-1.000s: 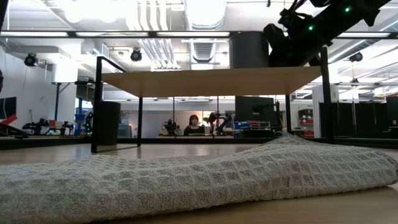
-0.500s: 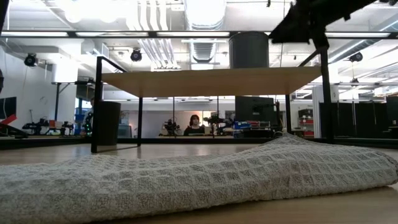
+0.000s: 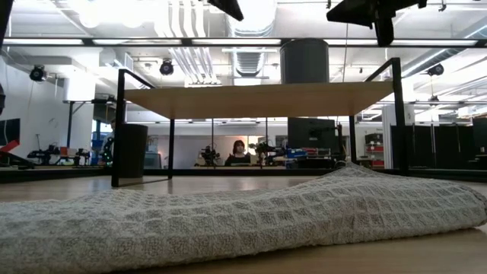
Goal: Stack small to large cups/mugs on shelf
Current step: Put the gray mug on the shelf
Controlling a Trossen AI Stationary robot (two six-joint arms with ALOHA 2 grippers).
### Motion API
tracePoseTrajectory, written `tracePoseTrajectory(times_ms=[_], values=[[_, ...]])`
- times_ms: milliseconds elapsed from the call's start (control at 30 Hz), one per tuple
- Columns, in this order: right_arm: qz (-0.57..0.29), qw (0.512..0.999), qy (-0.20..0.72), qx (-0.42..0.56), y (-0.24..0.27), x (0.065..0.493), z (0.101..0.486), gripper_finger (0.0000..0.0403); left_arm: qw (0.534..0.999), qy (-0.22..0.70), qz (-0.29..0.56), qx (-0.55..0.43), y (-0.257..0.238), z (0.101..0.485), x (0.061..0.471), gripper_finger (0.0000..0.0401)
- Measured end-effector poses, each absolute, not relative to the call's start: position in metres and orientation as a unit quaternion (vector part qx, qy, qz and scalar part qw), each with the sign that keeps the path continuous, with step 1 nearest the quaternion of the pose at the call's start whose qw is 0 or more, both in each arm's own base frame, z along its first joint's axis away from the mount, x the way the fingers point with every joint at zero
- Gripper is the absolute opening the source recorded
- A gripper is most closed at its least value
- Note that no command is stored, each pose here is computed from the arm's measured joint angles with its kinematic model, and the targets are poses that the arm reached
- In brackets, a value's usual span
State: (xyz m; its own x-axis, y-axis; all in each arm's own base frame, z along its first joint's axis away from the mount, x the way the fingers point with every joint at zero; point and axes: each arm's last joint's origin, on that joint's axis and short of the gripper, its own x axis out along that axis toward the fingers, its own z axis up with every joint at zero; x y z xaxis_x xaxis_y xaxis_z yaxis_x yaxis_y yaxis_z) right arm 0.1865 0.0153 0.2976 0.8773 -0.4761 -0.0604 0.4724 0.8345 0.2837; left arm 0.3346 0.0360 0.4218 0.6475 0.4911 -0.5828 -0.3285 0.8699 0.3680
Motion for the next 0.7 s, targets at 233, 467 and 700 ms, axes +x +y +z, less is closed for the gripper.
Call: tracePoseTrajectory(times_ms=[233, 467, 700], values=[[-0.248, 0.957, -0.011, 0.150, 0.015, 0.185, 0.299, 0.0009, 0.906, 0.355, 0.217, 0.073, 0.046, 0.381, 0.350, 0.0000], [-0.250, 0.956, -0.013, 0.150, 0.015, 0.185, 0.299, 0.0009, 0.931, 0.327, 0.162, 0.024, 0.045, 0.346, 0.363, 0.0000], [-0.250, 0.956, -0.012, 0.150, 0.015, 0.185, 0.299, 0.0009, 0.936, 0.314, 0.156, 0.008, 0.046, 0.335, 0.366, 0.0000]])
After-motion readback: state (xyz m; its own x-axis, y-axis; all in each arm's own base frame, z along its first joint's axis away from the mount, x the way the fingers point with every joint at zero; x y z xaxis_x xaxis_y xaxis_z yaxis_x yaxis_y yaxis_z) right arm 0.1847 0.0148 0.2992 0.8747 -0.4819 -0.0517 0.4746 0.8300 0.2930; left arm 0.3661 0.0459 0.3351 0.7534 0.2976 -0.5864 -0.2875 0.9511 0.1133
